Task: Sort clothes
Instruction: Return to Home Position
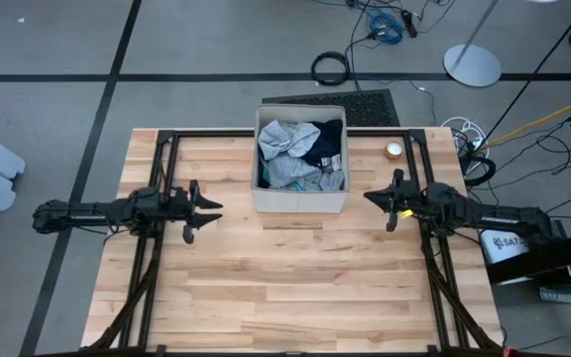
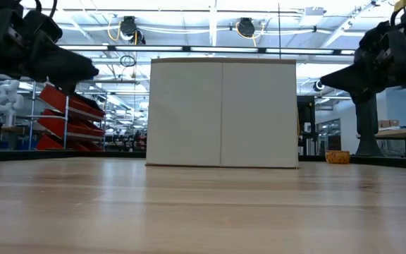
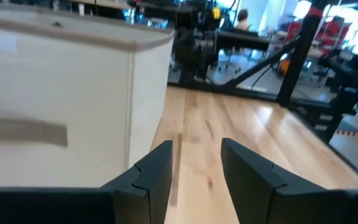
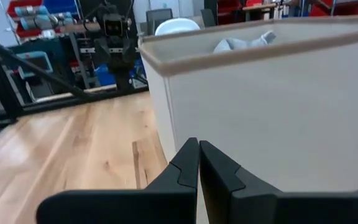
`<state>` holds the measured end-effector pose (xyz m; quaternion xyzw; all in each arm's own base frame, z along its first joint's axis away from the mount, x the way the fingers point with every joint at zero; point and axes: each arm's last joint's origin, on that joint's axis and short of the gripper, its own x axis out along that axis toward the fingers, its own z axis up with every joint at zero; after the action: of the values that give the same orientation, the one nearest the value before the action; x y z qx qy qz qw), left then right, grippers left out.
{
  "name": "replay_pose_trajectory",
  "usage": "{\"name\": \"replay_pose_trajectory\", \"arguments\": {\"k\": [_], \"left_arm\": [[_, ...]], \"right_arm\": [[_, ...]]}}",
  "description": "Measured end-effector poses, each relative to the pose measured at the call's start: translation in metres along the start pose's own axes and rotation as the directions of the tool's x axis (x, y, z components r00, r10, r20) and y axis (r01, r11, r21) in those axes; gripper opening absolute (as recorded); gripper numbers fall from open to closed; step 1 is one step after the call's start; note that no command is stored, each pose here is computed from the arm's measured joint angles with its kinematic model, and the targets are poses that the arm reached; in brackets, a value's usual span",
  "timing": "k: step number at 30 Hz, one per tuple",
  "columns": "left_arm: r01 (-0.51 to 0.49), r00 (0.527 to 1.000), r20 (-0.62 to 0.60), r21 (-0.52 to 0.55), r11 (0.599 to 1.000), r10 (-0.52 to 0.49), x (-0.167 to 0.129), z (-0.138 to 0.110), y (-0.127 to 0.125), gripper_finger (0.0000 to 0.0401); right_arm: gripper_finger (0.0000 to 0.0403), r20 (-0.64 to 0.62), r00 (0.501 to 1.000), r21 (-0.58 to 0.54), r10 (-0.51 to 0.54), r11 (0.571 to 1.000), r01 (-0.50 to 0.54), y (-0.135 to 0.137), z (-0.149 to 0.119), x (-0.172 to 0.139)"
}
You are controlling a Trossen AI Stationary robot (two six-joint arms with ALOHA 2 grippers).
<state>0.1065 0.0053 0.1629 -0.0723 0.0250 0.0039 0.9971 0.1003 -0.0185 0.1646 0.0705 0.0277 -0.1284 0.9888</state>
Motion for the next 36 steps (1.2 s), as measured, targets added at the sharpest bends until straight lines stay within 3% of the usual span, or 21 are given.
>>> {"name": "replay_pose_trajectory", "arguments": {"k": [5,13,18,30,36], "left_arm": [[-0.021,0.997,-0.072,0.021,1.000,0.023,-0.0002,-0.0072,0.0014,0.0145],[-0.088,0.993,-0.069,0.079,0.993,0.094,0.0000,-0.0075,0.0035,0.0145],[-0.091,0.992,-0.077,0.079,0.993,0.097,0.0004,-0.0082,0.0037,0.0145],[-0.094,0.992,-0.077,0.078,0.993,0.100,0.0004,-0.0083,0.0038,0.0145],[-0.099,0.992,-0.077,0.025,0.995,0.100,0.0004,-0.0084,0.0038,0.0145]], "right_arm": [[0.0000,-0.047,0.999,-0.031,-0.007,1.000,0.005,-0.0002,-0.0037,0.0030],[0.0000,-0.061,0.998,-0.052,0.019,0.998,-0.022,0.0005,-0.0048,0.0034],[0.0000,-0.086,0.992,-0.047,0.097,0.994,-0.101,0.0026,-0.0064,0.0032],[0.0000,-0.084,0.992,-0.048,0.090,0.994,-0.094,0.0024,-0.0063,0.0032],[0.0000,-0.083,0.993,-0.048,0.089,0.994,-0.093,0.0024,-0.0062,0.0032]]}}
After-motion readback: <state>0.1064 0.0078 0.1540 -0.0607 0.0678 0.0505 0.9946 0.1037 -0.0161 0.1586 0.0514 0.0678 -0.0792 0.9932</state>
